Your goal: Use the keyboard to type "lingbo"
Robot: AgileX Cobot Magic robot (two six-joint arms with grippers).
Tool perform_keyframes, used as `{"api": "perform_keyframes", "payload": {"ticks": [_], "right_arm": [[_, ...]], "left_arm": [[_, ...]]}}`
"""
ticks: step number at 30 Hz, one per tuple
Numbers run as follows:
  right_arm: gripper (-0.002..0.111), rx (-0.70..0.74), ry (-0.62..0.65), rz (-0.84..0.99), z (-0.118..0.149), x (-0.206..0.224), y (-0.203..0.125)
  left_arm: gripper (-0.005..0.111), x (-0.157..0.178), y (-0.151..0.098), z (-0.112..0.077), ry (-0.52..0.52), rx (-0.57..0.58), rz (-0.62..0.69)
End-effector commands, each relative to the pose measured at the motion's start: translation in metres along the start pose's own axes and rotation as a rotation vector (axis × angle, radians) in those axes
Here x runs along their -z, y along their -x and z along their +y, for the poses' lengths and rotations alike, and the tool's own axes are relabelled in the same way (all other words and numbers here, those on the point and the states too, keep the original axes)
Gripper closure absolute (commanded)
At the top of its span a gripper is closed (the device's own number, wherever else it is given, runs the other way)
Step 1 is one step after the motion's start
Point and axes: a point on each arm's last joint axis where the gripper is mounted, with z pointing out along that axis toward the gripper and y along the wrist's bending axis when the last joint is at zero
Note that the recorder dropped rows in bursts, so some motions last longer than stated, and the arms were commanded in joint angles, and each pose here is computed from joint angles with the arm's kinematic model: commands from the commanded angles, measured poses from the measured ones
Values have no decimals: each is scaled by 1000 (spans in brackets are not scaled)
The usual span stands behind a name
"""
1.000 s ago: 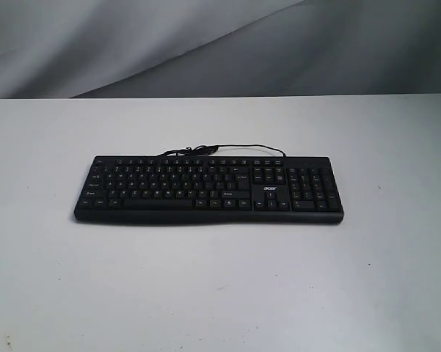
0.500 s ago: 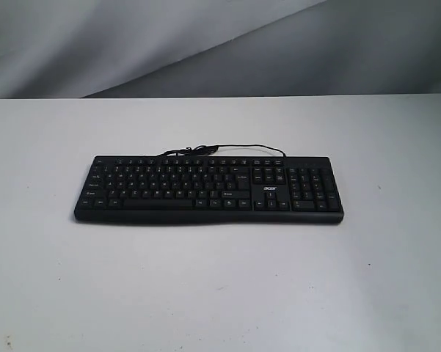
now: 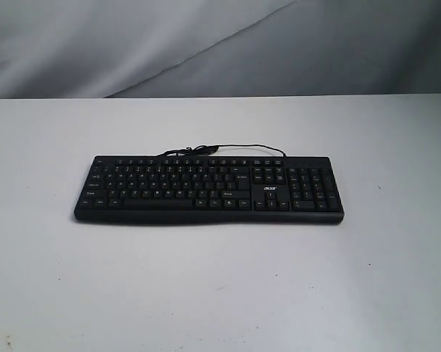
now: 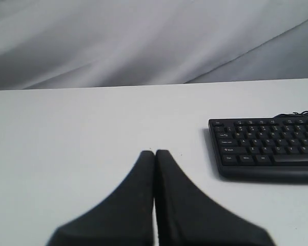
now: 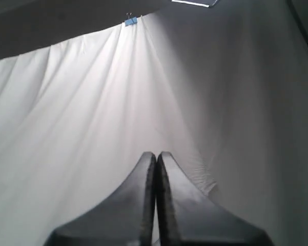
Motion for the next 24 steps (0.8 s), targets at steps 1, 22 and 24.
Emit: {"api": "perform_keyframes", "payload": {"ticks": [1, 22, 24], "right_arm": [[108, -57, -8, -3, 4, -14, 15], [108, 637, -145, 720, 0, -297, 44], [108, 720, -99, 827, -1, -315, 44]], "left_arm": [[106, 0, -1, 0, -1, 12, -3], [106, 0, -1, 0, -1, 12, -3], [106, 0, -1, 0, -1, 12, -3]]}}
